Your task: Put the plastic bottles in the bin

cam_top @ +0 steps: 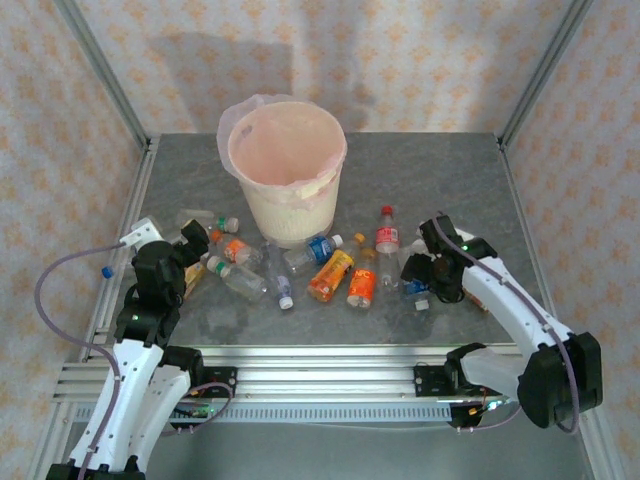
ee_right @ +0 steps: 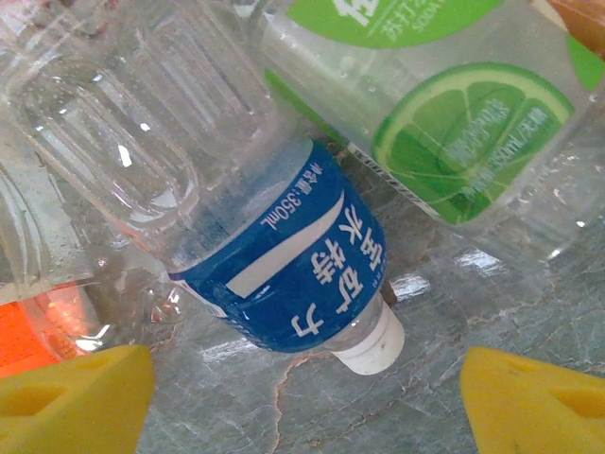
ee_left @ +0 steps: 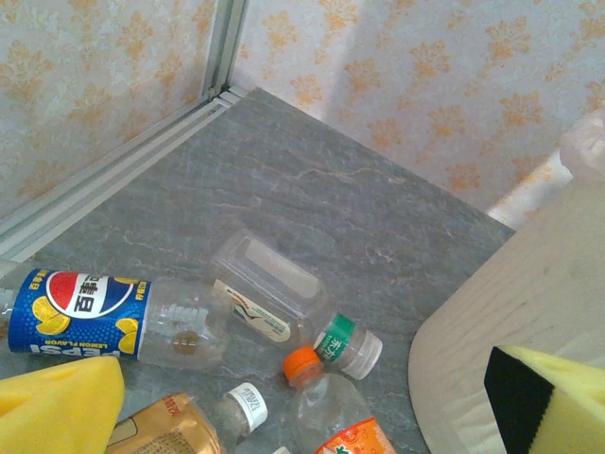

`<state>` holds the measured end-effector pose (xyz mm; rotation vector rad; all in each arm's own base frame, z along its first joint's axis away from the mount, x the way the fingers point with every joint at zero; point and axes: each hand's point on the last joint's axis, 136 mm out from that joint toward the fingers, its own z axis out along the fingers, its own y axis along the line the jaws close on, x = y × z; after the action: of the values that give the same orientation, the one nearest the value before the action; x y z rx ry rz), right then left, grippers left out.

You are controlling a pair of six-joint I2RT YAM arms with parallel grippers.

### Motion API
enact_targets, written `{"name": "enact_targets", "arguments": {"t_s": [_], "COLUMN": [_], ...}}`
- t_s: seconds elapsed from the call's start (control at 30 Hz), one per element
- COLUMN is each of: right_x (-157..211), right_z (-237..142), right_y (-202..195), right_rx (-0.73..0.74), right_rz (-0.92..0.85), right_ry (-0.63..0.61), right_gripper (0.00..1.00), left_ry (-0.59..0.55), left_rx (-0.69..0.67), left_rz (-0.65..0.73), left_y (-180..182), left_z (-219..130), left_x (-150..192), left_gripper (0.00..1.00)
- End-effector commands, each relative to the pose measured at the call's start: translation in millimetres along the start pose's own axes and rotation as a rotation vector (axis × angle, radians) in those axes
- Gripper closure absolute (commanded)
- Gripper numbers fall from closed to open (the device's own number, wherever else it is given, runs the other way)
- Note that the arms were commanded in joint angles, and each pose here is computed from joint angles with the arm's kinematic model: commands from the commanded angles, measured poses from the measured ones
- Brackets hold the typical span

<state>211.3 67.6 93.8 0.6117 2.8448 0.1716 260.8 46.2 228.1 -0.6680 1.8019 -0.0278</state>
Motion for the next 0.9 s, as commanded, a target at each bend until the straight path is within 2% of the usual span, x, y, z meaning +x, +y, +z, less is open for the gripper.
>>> {"name": "enact_targets", "arguments": {"t_s": [0.0,0.37,0.87], "right_x": [-10.8,-14.9,-38.9], "right_z": [-4.9,9.0,24.8], "right_y": [10.8,17.3,15.0], "right_rx": [-0.006,0.020,0.130], "right_rz": [-0.051,-0.085,-0.067], "right_ry": [-0.038,-0.021,-0.065], "right_gripper": [0.14,0.14,0.26], "left_ry": [-0.016,-0.005,-0.005], "left_rx": [-0.008,-0.006,-0.013], "left_rz": [-0.023,-0.020,-0.014], "left_y": [-0.2,-2.2,-1.7], "left_z": [-3.1,-0.7,-1.3], "left_x": [-10.0,-9.3,-11.1], "left_gripper": [0.00,0.00,0.00]}}
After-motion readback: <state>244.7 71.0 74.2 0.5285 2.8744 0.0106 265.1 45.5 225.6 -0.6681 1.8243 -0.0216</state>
